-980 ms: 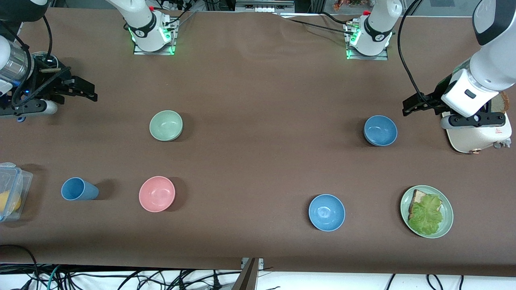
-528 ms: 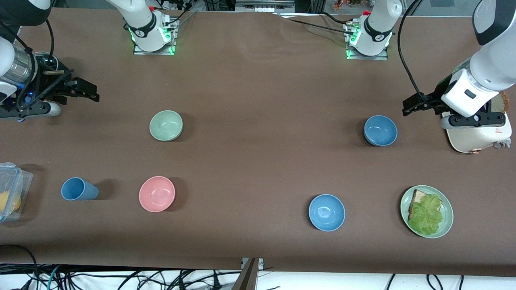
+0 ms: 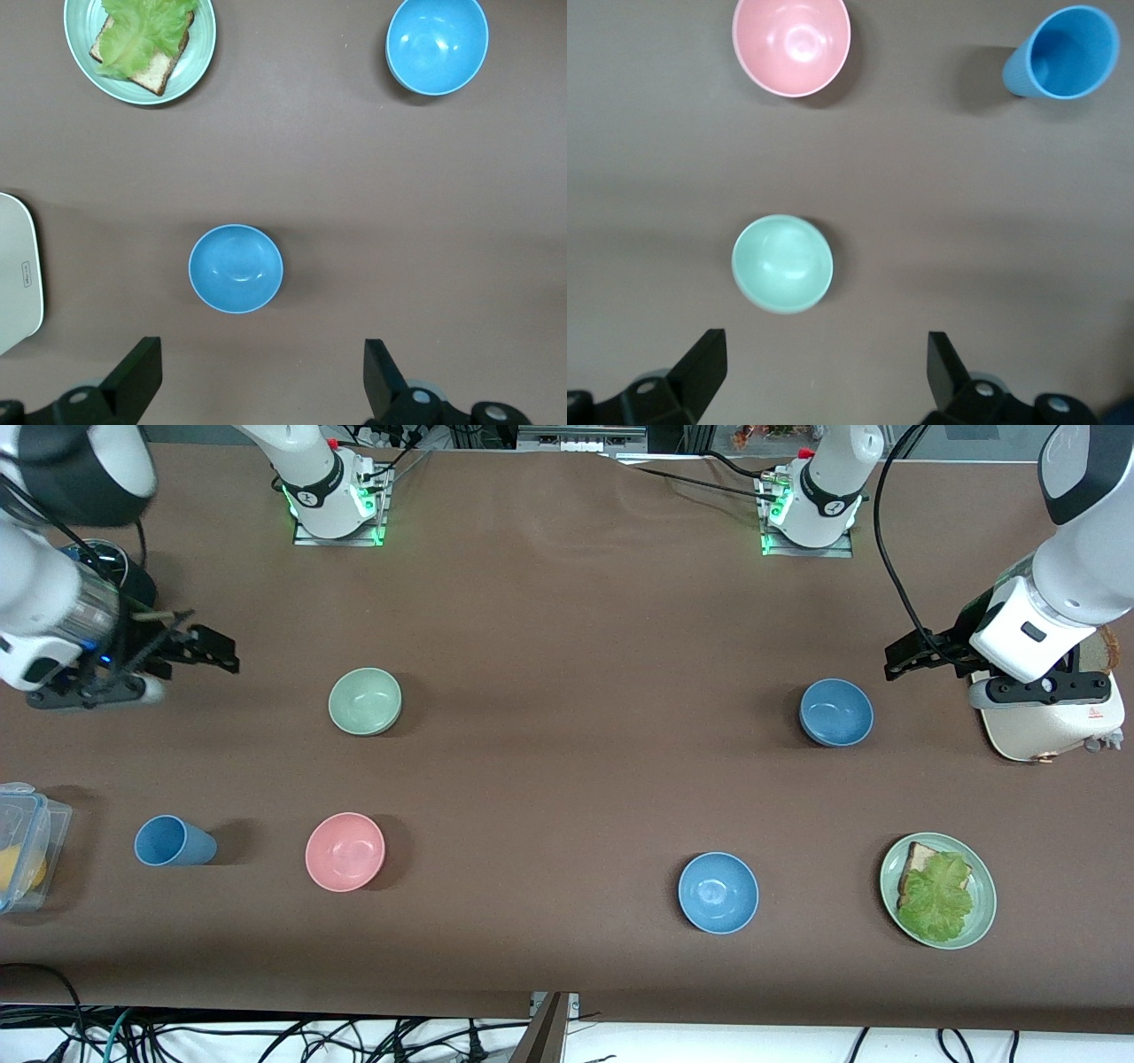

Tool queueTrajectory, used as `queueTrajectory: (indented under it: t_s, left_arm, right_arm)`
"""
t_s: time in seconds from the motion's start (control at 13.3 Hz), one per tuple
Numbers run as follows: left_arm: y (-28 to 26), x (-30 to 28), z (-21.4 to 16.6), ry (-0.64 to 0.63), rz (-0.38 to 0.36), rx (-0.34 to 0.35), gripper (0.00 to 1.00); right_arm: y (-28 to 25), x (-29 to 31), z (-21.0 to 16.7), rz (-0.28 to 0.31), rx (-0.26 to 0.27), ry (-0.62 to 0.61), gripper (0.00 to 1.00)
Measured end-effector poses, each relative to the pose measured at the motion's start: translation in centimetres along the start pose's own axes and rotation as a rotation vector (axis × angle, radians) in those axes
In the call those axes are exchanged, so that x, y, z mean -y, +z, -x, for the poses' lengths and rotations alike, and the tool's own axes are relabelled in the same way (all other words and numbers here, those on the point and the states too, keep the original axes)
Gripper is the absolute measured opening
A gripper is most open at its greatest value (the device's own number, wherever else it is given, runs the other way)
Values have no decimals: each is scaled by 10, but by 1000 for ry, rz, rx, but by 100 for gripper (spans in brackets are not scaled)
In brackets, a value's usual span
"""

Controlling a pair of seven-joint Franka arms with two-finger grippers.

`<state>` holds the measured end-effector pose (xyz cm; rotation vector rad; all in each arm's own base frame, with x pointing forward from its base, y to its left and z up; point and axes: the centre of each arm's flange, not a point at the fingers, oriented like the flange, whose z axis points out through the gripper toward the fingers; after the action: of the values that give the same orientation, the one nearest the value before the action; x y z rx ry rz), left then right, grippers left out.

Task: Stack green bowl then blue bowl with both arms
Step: 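Move the right gripper down to the pale green bowl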

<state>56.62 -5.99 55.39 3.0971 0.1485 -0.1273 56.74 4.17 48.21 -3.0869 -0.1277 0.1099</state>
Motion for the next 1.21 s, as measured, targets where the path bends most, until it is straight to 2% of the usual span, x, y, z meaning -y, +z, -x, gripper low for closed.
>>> queueTrajectory:
  t_s: [0.23, 0.38, 1.06, 1.13, 1.21]
  left_arm:
    - [0, 0, 0, 0, 0, 0, 100]
    - [0, 0, 0, 0, 0, 0, 100]
    - [0, 0, 0, 0, 0, 0, 100]
    - [0, 0, 0, 0, 0, 0, 100]
    - [0, 0, 0, 0, 0, 0, 100]
  right_arm:
    - [106, 0, 23, 7, -42, -2, 100]
    - [153, 11, 40, 13, -64, -23, 100]
    - [282, 25, 53, 35, -66, -51, 98]
    - [288, 27, 54, 35, -61, -44, 92]
    - [289, 29, 55, 33, -60, -31, 78]
